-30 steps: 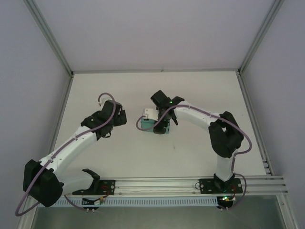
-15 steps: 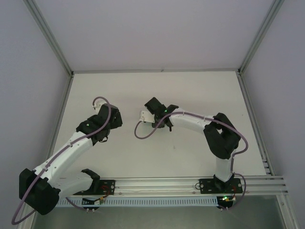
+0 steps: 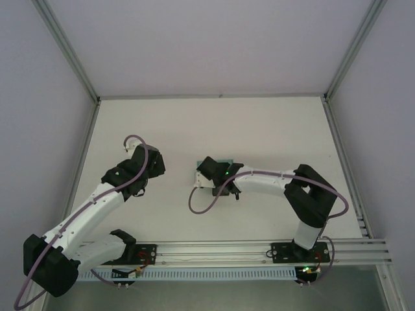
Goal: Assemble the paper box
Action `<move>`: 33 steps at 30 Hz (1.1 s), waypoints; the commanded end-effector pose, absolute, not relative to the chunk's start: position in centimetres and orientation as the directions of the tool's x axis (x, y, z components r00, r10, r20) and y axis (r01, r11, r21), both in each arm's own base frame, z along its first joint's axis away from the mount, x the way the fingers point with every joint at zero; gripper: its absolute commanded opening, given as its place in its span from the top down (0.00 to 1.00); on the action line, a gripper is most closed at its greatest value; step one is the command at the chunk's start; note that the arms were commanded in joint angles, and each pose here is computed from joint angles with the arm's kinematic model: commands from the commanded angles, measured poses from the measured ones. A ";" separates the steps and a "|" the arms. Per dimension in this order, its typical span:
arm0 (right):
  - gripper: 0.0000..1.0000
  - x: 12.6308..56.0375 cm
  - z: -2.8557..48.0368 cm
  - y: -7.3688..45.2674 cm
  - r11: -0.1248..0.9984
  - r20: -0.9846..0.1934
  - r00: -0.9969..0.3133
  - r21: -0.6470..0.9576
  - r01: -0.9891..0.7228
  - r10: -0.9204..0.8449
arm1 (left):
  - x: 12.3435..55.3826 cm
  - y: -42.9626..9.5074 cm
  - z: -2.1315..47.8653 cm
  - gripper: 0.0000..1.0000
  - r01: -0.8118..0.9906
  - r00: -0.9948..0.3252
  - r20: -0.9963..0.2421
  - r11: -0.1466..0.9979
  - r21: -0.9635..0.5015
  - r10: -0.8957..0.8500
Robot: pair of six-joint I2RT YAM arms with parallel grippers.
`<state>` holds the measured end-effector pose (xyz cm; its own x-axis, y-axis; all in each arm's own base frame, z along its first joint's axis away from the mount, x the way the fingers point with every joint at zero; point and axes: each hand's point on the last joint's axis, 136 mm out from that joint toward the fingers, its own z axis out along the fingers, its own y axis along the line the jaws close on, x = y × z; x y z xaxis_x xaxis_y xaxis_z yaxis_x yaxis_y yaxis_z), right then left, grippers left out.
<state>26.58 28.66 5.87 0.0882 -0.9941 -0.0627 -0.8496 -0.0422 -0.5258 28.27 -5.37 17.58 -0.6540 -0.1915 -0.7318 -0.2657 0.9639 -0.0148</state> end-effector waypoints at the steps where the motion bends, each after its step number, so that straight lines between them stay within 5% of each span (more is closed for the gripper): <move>1: 0.11 23.7 7.0 28.0 0.043 -0.148 0.027 -0.447 -0.894 -0.989 | 29.1 -5.8 18.1 0.00 -0.255 -0.642 -0.740 0.966 -0.039 -0.200; 6: 0.00 21.2 10.0 28.2 0.096 -0.299 0.022 -0.372 -0.923 -0.954 | 30.0 -6.3 17.9 0.00 -0.241 -0.649 -0.736 0.970 -0.044 -0.195; 12: 0.00 26.4 18.2 27.7 0.568 -0.695 -0.276 -0.229 -0.790 -0.664 | 32.1 -5.3 17.9 0.00 -0.235 -0.597 -0.760 0.962 -0.138 -0.255; 17: 0.00 33.7 21.1 17.4 0.917 -0.875 -0.449 0.017 -0.399 -0.179 | 34.5 -1.0 17.3 0.00 -0.300 -0.487 -0.821 0.940 -0.162 -0.297; 22: 0.00 36.6 18.2 7.9 0.979 -0.888 -0.453 0.157 -0.132 0.081 | 36.0 2.2 15.2 0.00 -0.353 -0.380 -0.890 0.929 -0.113 -0.253; 33: 0.00 39.5 12.4 2.2 0.996 -0.926 -0.368 0.086 0.024 0.089 | 38.1 1.7 11.3 0.00 -0.235 -0.320 -0.929 0.966 -0.109 -0.183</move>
<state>37.59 2.14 8.87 -0.5315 0.0724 -0.8439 0.0424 0.9974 0.0589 36.48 1.79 8.15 -0.4624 -0.2210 -0.8587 -0.2907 0.9527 -0.0886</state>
